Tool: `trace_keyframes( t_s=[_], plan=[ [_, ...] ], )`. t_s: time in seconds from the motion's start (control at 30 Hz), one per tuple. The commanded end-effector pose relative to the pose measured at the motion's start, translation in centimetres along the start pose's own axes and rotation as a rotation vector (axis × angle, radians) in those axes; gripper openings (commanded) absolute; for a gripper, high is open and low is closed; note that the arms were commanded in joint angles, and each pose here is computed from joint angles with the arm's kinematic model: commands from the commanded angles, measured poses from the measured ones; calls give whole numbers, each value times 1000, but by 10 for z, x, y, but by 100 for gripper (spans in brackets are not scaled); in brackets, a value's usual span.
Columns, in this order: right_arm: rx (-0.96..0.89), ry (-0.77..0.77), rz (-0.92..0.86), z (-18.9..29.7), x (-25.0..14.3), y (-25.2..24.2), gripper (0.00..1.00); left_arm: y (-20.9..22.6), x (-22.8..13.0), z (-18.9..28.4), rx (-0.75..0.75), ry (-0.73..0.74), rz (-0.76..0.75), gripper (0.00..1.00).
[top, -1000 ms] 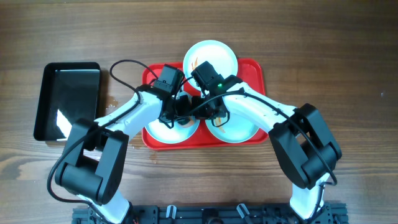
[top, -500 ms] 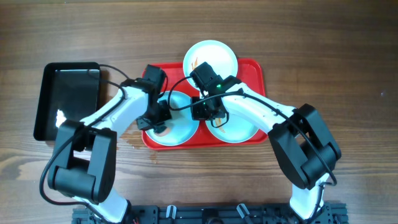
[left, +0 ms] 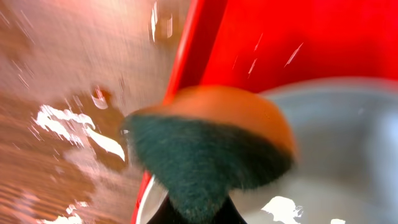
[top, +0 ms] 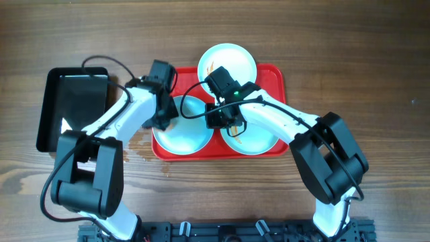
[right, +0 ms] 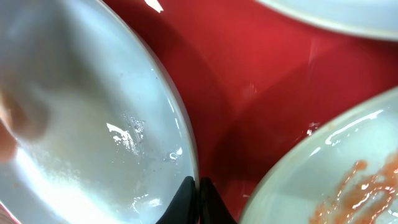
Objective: Clean dirty plates on tray and stack at the side
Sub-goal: 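Lift the cleaned plate off the tray with the right gripper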
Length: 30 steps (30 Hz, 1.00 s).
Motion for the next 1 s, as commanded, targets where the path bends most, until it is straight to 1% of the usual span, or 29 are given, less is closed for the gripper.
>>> trace_keyframes(
  t_s=[0.0, 0.13, 0.2, 0.27, 0.3, 0.43, 0.6, 0.77, 0.83, 0.9, 0.97],
  plan=[
    [7, -21, 58, 1, 6, 4, 4, -7, 21, 37, -67, -125, 17, 4],
    [21, -75, 101, 17, 17, 10, 4, -10, 19, 64, -185, -129, 19, 4],
    [17, -122, 126, 30, 25, 14, 4, -11, 16, 81, -285, -113, 18, 4],
    [-29, -189, 148, 49, 32, 15, 4, -11, 11, 99, -403, -71, 8, 4],
    [-98, -242, 160, 66, 37, 14, 4, -6, 7, 114, -459, -59, 11, 4],
    [-270, -357, 201, 108, 49, 12, 4, 5, 2, 129, -460, -76, -5, 4],
    [-464, -513, 282, 154, 59, 10, 4, 11, -4, 121, -406, -30, -28, 4],
    [-562, -598, 345, 188, 57, 10, 4, 13, -9, 111, -361, 21, -27, 4],
    [-634, -630, 358, 199, 58, 7, 4, 14, -11, 108, -342, 38, -27, 4],
    [-680, -643, 375, 204, 59, 6, 4, 15, -11, 106, -331, 40, -26, 4],
    [-704, -638, 431, 205, 60, 8, 4, 15, -11, 105, -332, 38, -26, 4]
  ],
)
Point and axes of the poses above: each gripper's point midway between its finger pads, its own z axis back along the fingers, its own y axis along the line the jaws close on, x = y × z, the point moved 9 cm from there along z, back along the fingers, and after that the axes turned 9 degrees about z, right-handed, at the moved point
